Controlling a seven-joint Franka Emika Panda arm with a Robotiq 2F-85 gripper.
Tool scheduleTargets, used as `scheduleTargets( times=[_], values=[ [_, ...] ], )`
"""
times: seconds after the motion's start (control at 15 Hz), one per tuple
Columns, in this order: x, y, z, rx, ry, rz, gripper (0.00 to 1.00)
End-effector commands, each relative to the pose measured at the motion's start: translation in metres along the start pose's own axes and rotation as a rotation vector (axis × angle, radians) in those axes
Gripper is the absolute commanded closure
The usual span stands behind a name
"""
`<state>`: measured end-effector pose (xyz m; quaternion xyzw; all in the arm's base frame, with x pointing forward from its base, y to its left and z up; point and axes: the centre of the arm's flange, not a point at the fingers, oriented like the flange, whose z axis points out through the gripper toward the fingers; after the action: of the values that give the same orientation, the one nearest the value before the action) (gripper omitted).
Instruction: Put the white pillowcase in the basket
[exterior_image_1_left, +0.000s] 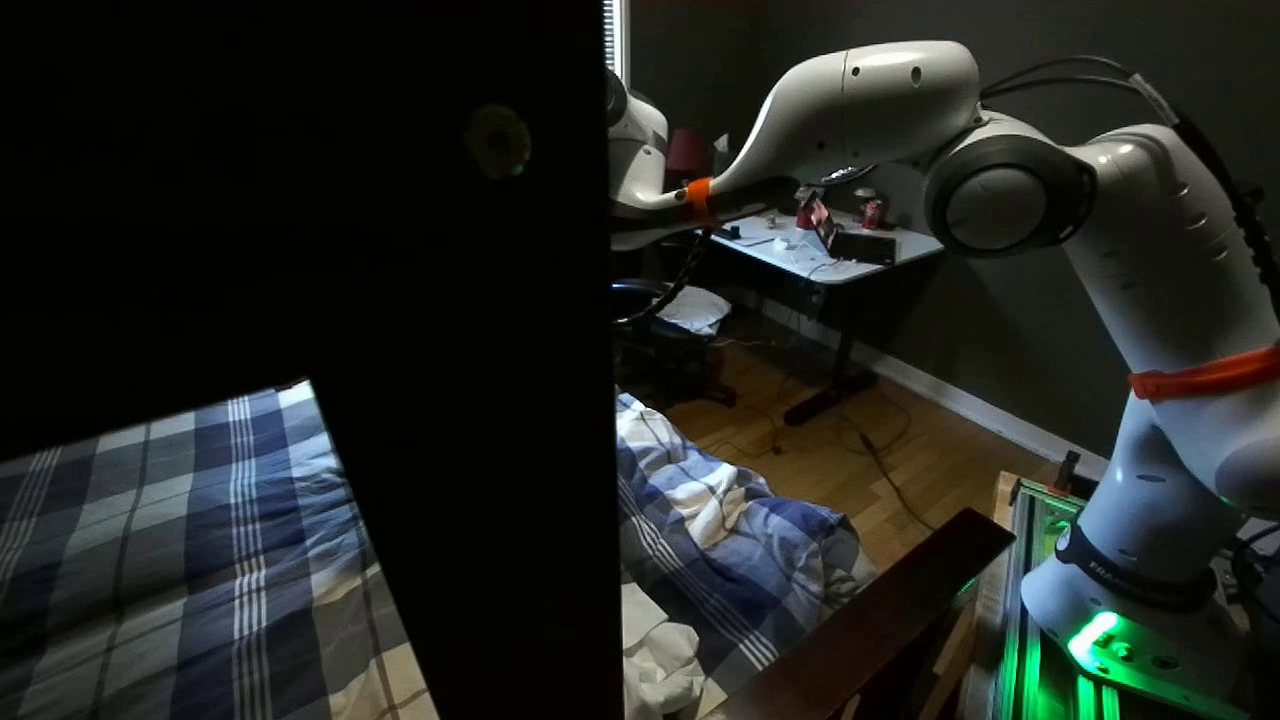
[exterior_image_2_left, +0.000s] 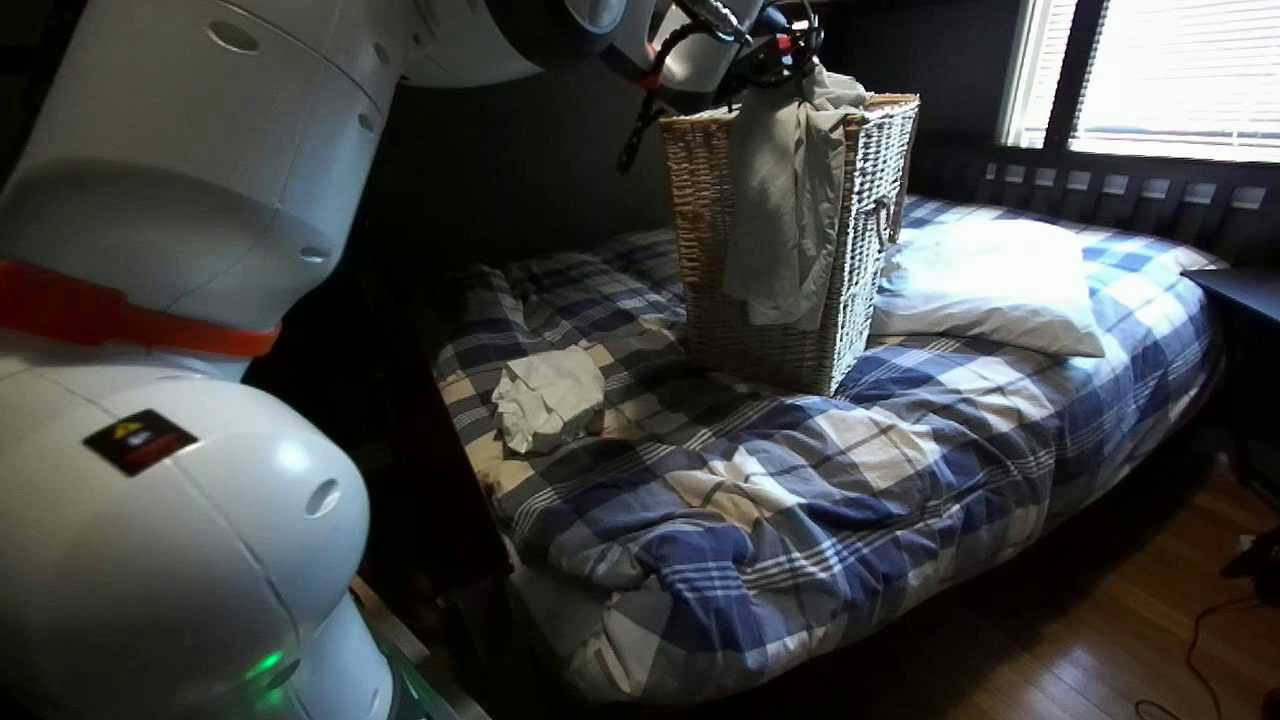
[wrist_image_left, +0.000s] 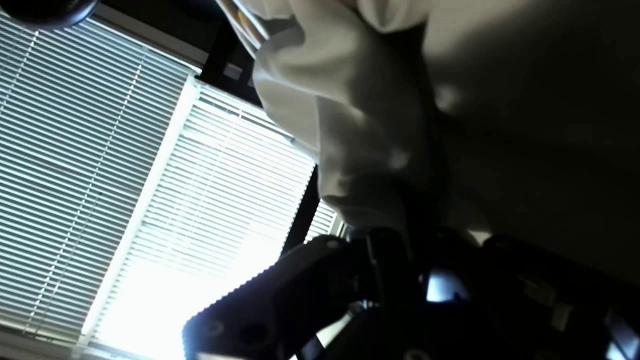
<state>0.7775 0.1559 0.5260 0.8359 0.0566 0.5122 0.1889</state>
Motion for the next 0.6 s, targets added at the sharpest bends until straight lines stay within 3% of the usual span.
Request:
scheduleTargets(
  times=[0.0,0.27,0.53],
  values=[
    [0.020,-0.008,-0.007,0.013,-0.040,0.002,0.62],
    [0.058,0.004,-0.046,0.003,-0.069,0.008,0.33],
    [0.059,0.028,-0.080,0.013,-0.285,-0.022,0.02]
  ],
)
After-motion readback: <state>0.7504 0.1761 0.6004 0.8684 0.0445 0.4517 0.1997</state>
